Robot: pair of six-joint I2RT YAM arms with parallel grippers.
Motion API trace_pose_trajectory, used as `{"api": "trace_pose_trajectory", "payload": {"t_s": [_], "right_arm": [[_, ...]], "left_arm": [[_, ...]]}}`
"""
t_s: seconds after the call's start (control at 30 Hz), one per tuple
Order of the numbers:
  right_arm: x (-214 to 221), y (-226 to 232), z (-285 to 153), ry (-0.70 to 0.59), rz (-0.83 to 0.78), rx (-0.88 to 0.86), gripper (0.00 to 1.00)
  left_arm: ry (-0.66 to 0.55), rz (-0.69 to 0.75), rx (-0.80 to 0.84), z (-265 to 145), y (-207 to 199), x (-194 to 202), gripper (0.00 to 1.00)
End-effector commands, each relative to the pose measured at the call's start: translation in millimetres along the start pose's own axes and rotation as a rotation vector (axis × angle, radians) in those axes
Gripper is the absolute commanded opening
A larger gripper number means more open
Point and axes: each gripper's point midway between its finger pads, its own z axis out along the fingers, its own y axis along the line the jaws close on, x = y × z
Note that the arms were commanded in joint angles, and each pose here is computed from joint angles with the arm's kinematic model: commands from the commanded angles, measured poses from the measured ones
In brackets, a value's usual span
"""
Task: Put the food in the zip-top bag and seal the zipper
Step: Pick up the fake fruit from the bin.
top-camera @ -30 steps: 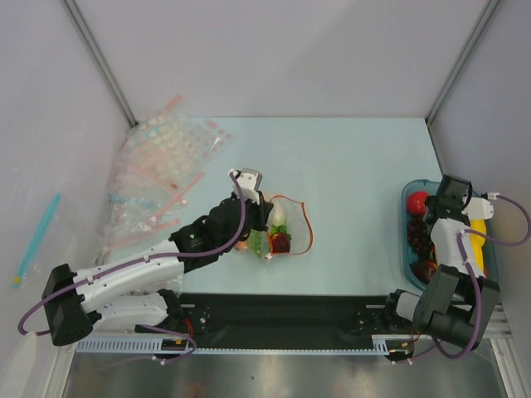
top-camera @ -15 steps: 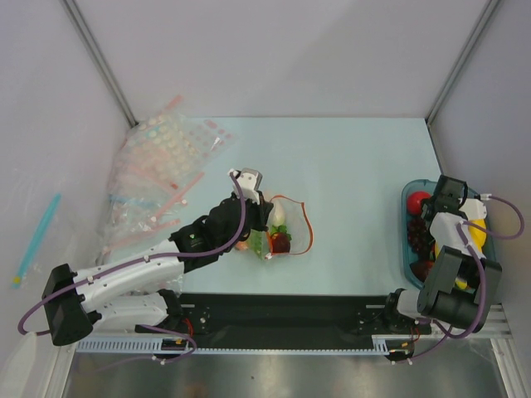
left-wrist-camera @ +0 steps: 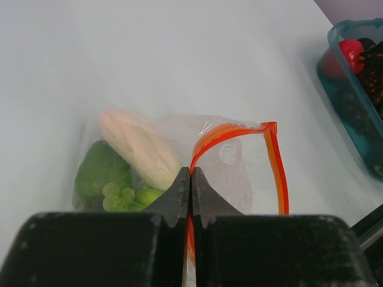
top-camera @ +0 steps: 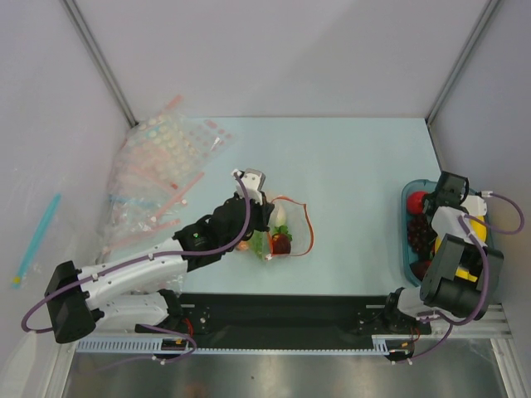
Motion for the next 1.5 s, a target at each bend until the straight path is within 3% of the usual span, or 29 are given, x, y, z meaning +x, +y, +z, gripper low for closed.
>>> {"api": "trace_pose_trajectory", "payload": {"t_s": [0.0, 0.07, 0.13, 0.87, 1.23, 1.47], "right_arm": [[-2.2, 16.0, 5.3, 0.016, 0.031, -0.028, 0.24], [-1.0, 16.1, 6.2, 0.02, 0.03, -0.031, 0.21], [-1.9, 18.2, 5.1, 0.018, 0.028, -0.04, 0.0], [-29.7, 29.2, -46.0, -0.085, 0.046, -0.174, 0.0], [-46.7, 60.2, -108.0, -0.16, -0.085, -0.38, 0.0], [-41.2, 72.8, -160.9, -0.121, -0.174, -0.548, 0.0]], "left_arm": [[-0.064, -0.016, 0.011, -1.2, -7.6, -27.9, 0.02], [-0.066, -0.016, 0.012, -1.6, -7.6, -28.4, 0.02], [-0.064, -0.016, 0.011, -1.6, -7.5, -28.0, 0.02], [-0.073, -0.02, 0.015, -5.6, -6.7, -30.9, 0.02], [-0.087, -0.036, 0.039, -13.7, -9.4, -39.4, 0.03], [-0.091, -0.051, 0.048, -19.0, -10.2, -42.5, 0.03]]}}
